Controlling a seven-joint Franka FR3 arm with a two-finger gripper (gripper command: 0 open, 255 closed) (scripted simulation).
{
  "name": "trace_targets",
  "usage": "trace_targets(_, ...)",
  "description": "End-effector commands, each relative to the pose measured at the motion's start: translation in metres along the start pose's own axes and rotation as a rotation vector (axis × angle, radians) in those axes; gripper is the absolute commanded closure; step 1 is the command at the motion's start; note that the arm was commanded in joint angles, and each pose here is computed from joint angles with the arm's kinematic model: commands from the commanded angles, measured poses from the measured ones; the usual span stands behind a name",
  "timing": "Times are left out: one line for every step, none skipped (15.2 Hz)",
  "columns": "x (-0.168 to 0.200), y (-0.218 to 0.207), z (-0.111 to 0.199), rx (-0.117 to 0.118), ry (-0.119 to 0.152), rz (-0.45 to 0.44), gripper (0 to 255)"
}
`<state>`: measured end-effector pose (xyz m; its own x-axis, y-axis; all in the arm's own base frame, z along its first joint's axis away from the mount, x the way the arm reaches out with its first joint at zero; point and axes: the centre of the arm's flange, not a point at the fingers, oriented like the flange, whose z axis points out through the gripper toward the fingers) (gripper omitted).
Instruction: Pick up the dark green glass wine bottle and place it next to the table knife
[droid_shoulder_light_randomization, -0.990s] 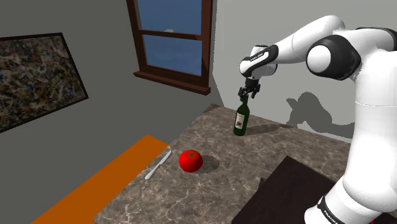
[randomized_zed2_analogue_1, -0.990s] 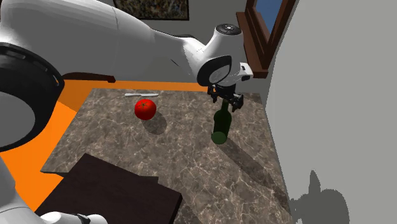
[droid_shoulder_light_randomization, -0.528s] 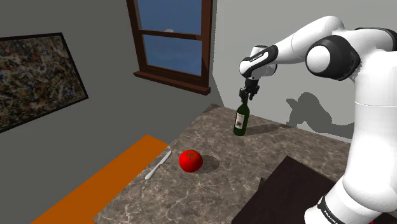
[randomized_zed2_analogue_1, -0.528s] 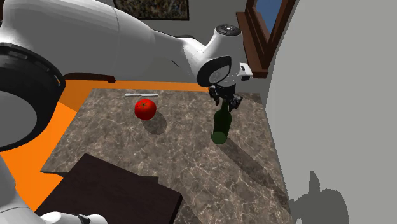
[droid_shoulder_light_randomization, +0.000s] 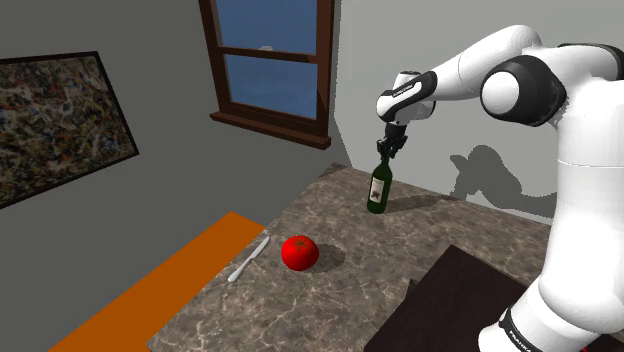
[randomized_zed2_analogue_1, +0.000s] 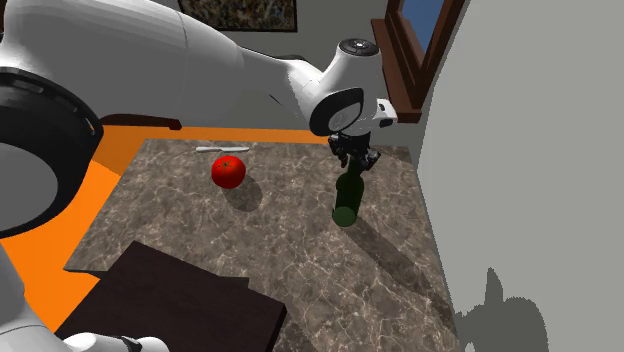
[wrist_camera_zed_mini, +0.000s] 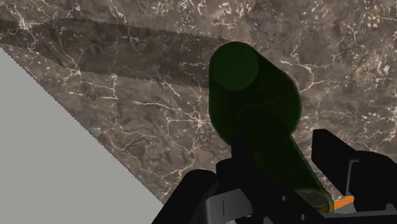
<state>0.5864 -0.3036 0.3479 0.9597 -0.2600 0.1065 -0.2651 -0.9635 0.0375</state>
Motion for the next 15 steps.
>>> trace_targets(0.0,0.0,0.0,0.0,0.0,0.0,255)
trace_targets(0.0,0.0,-0.005,0.0,0.0,0.0,255)
trace_targets(0.001,0.0,-0.01,0.0,0.0,0.0,255)
trace_targets(0.002,0.001,-0.016,0.0,0.0,0.0,255)
trace_targets(0.002,0.001,-0.021,0.0,0.0,0.0,255)
trace_targets(0.003,0.001,-0.026,0.0,0.0,0.0,255)
trace_targets(0.003,0.001,-0.031,0.0,0.0,0.0,255)
trace_targets(0.004,0.001,-0.036,0.0,0.0,0.0,255)
trace_targets(0.004,0.002,-0.042,0.0,0.0,0.0,255)
trace_targets(0.005,0.002,-0.047,0.0,0.0,0.0,255)
trace_targets(0.006,0.002,-0.052,0.0,0.0,0.0,255)
trace_targets(0.006,0.002,-0.057,0.0,0.0,0.0,255)
trace_targets(0.007,0.002,-0.063,0.0,0.0,0.0,255)
trace_targets(0.007,0.003,-0.068,0.0,0.0,0.0,255)
trace_targets(0.008,0.003,-0.073,0.0,0.0,0.0,255)
